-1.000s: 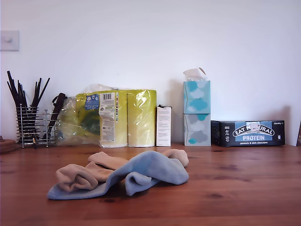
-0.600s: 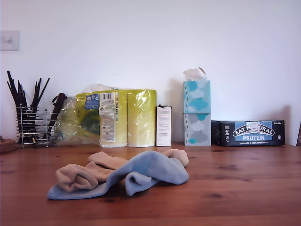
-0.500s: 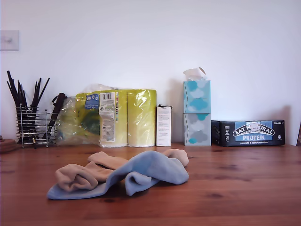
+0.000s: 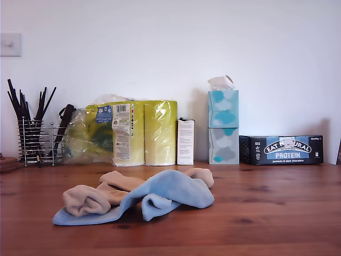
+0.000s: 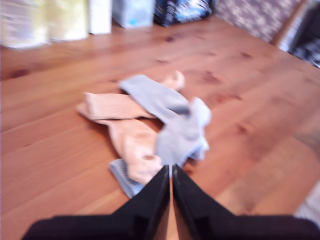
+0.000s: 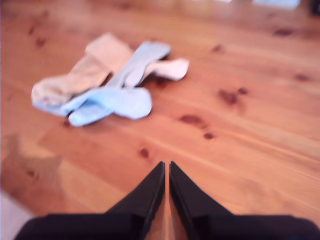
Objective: Pair up the socks based on colour and pattern, by placing each sock on top of its pair
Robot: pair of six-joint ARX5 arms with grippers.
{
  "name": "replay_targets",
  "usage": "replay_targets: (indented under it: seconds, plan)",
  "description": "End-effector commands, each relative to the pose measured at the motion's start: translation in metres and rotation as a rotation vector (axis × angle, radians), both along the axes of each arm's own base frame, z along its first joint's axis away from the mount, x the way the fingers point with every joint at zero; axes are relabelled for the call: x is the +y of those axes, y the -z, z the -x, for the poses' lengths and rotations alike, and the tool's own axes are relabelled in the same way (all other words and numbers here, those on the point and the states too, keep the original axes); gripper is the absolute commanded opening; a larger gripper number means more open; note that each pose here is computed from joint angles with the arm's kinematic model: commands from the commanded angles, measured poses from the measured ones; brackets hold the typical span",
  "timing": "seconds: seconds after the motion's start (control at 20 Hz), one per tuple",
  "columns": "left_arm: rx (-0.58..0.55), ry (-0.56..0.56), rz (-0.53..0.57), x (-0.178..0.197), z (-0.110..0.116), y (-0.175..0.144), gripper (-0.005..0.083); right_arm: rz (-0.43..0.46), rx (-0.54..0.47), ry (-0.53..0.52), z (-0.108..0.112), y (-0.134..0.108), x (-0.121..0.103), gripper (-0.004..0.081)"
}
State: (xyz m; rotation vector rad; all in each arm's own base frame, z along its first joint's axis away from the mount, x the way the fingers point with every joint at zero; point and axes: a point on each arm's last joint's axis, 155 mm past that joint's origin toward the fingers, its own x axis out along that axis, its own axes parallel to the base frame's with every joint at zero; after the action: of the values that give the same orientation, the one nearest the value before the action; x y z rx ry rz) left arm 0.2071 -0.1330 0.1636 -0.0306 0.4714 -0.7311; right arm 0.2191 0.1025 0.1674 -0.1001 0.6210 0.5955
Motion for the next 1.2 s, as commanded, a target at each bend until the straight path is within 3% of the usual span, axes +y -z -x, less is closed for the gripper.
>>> replay_targets:
  seconds: [0.0, 0.3, 0.45, 0.55, 0.65, 0.7, 0.75, 0.9, 1.15]
  plan:
    - [0.004, 0.074, -0.034, -0.01, 0.004, 0.003, -0.0019, 0.048, 0.006, -0.101, -0.001, -0.002, 0.012, -0.0011]
    - [0.106, 0.32, -0.13, -0.05, 0.027, 0.039, -0.0019, 0.294, 0.003, -0.555, -0.018, 0.02, 0.068, -0.0011]
    - [0.119, 0.374, -0.138, -0.062, 0.032, 0.045, -0.0019, 0.421, 0.007, -0.75, -0.026, 0.051, 0.091, -0.0011]
    - [0.116, 0.387, -0.139, -0.066, 0.032, 0.045, -0.0019, 0.529, 0.008, -0.812, -0.037, 0.072, 0.099, 0.0024]
    - [0.114, 0.382, -0.142, -0.065, 0.031, 0.046, -0.0019, 0.611, -0.018, -0.833, -0.052, 0.087, 0.11, 0.0278]
    - [0.114, 0.379, -0.145, -0.065, 0.031, 0.046, -0.0019, 0.65, -0.037, -0.824, -0.062, 0.091, 0.115, 0.0378]
    - [0.114, 0.376, -0.147, -0.065, 0.03, 0.046, -0.0019, 0.692, -0.06, -0.819, -0.071, 0.096, 0.12, 0.0424]
    - [0.112, 0.367, -0.154, -0.063, 0.029, 0.047, -0.0019, 0.764, -0.111, -0.863, -0.086, 0.102, 0.138, 0.044]
    - [0.112, 0.364, -0.156, -0.063, 0.028, 0.047, -0.0019, 0.768, -0.114, -0.901, -0.104, 0.11, 0.157, 0.044]
